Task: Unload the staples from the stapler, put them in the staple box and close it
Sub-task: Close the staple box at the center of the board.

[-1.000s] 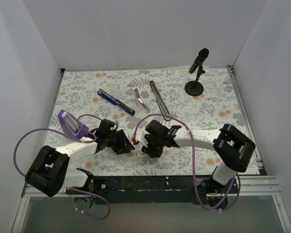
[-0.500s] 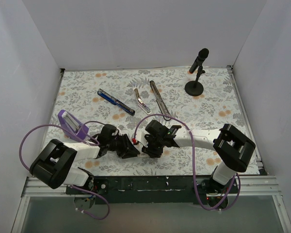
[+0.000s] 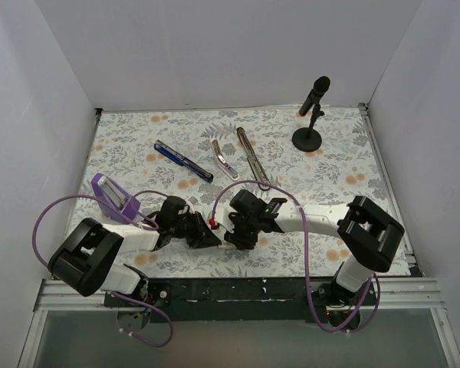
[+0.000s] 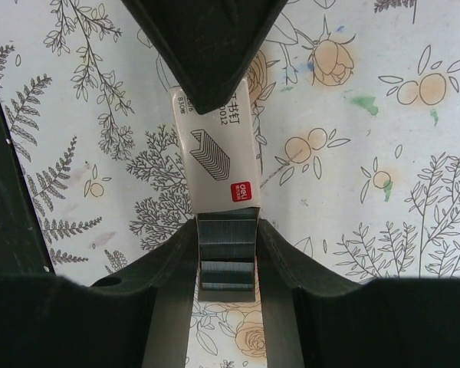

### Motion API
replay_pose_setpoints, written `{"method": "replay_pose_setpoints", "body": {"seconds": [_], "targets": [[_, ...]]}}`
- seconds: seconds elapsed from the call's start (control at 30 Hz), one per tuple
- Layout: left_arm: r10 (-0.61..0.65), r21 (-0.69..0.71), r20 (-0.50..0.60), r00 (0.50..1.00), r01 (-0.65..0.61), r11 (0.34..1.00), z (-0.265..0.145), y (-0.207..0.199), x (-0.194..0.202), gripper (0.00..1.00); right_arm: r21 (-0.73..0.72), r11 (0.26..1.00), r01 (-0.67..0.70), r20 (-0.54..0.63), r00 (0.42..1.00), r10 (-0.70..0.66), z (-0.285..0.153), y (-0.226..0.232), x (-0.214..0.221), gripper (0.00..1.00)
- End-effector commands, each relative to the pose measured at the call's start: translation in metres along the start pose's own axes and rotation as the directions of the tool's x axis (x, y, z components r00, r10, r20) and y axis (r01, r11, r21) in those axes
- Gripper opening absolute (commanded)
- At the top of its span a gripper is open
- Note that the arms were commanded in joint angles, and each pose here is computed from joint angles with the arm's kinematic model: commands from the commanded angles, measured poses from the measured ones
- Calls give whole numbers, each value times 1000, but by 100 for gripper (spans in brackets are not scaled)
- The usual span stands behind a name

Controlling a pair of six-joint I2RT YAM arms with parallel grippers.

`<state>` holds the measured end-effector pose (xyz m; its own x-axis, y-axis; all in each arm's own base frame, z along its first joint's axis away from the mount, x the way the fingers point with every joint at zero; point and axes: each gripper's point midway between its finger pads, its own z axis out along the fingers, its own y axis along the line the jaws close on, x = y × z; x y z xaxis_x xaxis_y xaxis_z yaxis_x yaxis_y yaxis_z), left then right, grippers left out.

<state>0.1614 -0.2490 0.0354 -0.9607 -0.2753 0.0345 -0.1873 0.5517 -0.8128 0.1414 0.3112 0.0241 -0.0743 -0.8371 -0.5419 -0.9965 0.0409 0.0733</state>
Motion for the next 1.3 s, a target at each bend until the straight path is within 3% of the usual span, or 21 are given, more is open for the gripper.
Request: {"method": "replay_pose_setpoints", "body": {"seconds": [0.0, 0.43, 0.63, 1.07, 1.27], "targets": [[23, 6, 18, 1000, -23, 1000, 3, -5, -6, 0, -13, 1000, 24, 24, 999, -24, -8, 6, -3, 42], [26, -47, 29, 999, -24, 999, 5, 5, -9, 0, -43, 995, 88, 35, 996, -87, -6, 11, 4, 42], [42, -53, 31, 999, -40, 998, 4, 4, -11, 2, 12, 996, 90, 30, 995, -90, -7, -2, -2, 42], [54, -12, 21, 998, -54, 998, 2, -3, -7, 20, 19, 995, 95, 40, 995, -96, -4, -10, -7, 42], [52, 1, 18, 998, -52, 999, 2, -5, -5, 19, 15, 995, 100, 44, 994, -100, -2, -10, -10, 42]]}}
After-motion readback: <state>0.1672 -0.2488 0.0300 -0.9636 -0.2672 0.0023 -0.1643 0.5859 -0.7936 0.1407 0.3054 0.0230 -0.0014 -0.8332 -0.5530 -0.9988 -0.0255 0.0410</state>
